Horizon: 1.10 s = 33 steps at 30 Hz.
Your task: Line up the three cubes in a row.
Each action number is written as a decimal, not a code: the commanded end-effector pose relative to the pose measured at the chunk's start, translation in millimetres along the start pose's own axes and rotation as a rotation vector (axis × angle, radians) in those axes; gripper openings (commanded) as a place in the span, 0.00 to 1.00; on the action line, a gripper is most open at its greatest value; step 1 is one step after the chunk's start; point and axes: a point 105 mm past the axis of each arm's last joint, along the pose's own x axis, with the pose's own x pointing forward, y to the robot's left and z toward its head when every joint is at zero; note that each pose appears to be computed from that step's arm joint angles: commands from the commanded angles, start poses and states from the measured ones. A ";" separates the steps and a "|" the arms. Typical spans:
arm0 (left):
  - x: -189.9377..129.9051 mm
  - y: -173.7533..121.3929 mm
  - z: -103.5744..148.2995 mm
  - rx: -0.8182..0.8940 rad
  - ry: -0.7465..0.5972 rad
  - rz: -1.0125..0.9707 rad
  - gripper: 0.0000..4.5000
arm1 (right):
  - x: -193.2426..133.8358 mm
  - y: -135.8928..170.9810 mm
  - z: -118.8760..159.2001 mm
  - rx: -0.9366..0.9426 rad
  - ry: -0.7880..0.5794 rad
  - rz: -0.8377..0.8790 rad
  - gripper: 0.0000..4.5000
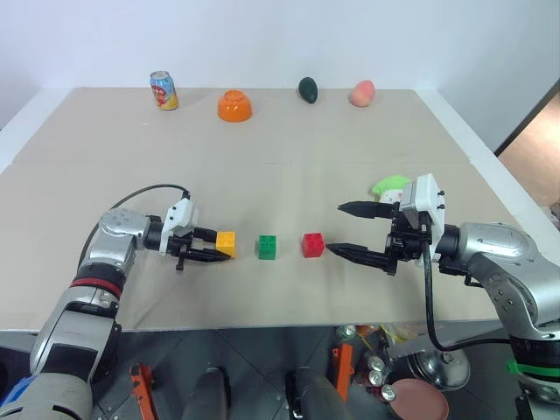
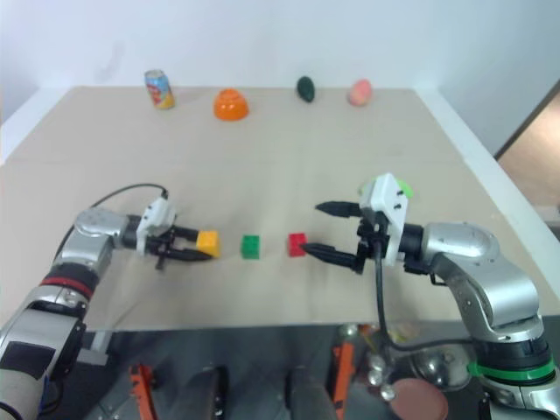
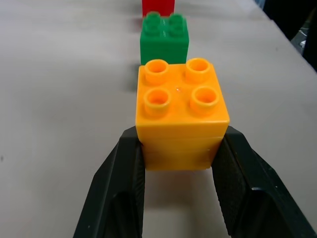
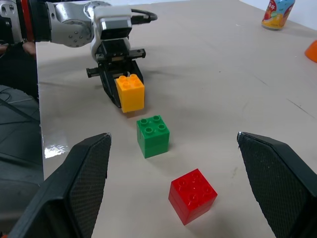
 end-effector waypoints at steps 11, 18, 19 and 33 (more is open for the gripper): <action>1.9 10.8 5.2 0.095 0.051 -0.001 0.29 | -1.2 0.1 16.0 -0.066 -0.035 -0.004 0.94; 5.0 10.8 2.8 0.096 0.054 0.005 0.40 | -2.3 -1.9 16.8 -0.071 -0.035 -0.010 0.94; 5.5 11.0 2.2 0.099 0.056 0.009 0.52 | -2.3 -2.3 17.0 -0.072 -0.035 -0.010 0.94; -27.1 14.8 10.0 0.085 0.076 0.066 0.98 | 5.4 -9.5 24.8 -0.099 -0.053 0.042 0.94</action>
